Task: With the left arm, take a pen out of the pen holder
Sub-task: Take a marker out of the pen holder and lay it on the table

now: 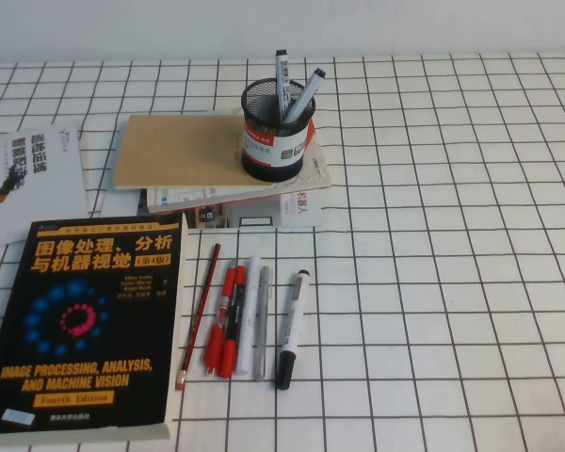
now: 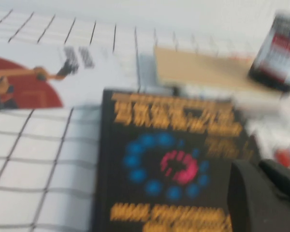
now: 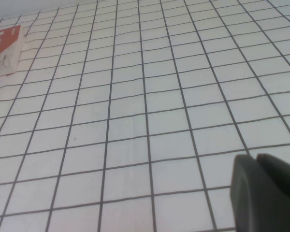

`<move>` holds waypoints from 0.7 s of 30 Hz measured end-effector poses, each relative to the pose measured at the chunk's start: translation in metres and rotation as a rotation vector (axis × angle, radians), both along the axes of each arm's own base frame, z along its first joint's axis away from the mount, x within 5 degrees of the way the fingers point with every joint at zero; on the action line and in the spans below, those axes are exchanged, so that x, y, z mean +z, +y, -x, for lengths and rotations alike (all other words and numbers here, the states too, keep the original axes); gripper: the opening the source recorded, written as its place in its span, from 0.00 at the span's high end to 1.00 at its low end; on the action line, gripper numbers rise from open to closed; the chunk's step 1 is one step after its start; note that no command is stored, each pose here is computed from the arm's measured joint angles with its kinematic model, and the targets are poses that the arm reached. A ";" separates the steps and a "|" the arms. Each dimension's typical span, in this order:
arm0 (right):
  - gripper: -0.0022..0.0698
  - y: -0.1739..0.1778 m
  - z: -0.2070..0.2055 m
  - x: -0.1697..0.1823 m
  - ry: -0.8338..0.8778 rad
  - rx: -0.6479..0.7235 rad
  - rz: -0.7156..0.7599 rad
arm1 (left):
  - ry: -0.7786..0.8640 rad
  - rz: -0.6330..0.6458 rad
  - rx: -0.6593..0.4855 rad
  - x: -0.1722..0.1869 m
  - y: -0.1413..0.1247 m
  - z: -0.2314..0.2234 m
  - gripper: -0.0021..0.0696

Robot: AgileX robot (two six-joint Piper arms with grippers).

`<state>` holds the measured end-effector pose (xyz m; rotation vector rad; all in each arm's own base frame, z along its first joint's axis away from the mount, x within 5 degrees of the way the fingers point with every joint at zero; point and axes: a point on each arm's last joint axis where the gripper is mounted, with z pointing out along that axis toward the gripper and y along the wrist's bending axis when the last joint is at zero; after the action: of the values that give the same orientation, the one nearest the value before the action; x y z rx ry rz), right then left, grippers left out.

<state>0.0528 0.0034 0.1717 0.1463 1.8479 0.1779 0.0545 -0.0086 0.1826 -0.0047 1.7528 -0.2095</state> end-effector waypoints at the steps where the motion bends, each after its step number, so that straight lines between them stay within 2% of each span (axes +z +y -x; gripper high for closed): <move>1: 0.99 0.000 0.000 0.000 0.000 0.000 0.000 | -0.028 0.053 0.006 0.003 0.000 0.000 0.97; 5: 0.99 0.000 0.000 0.000 0.000 0.000 0.000 | -0.147 0.368 0.037 0.018 0.001 -0.002 0.97; 7: 0.99 0.000 0.000 0.000 0.000 0.000 0.000 | -0.220 0.482 0.049 0.026 0.003 -0.001 0.97; 10: 0.99 0.000 0.000 0.000 0.000 0.000 0.000 | -0.288 0.529 0.056 0.032 0.005 -0.001 0.97; 21: 0.99 0.000 0.000 0.000 0.000 0.000 0.000 | -0.324 0.603 0.058 0.036 0.006 0.000 0.97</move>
<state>0.0528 0.0034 0.1717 0.1463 1.8479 0.1779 0.0545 -0.0021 0.2183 -0.4348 1.3127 -0.6519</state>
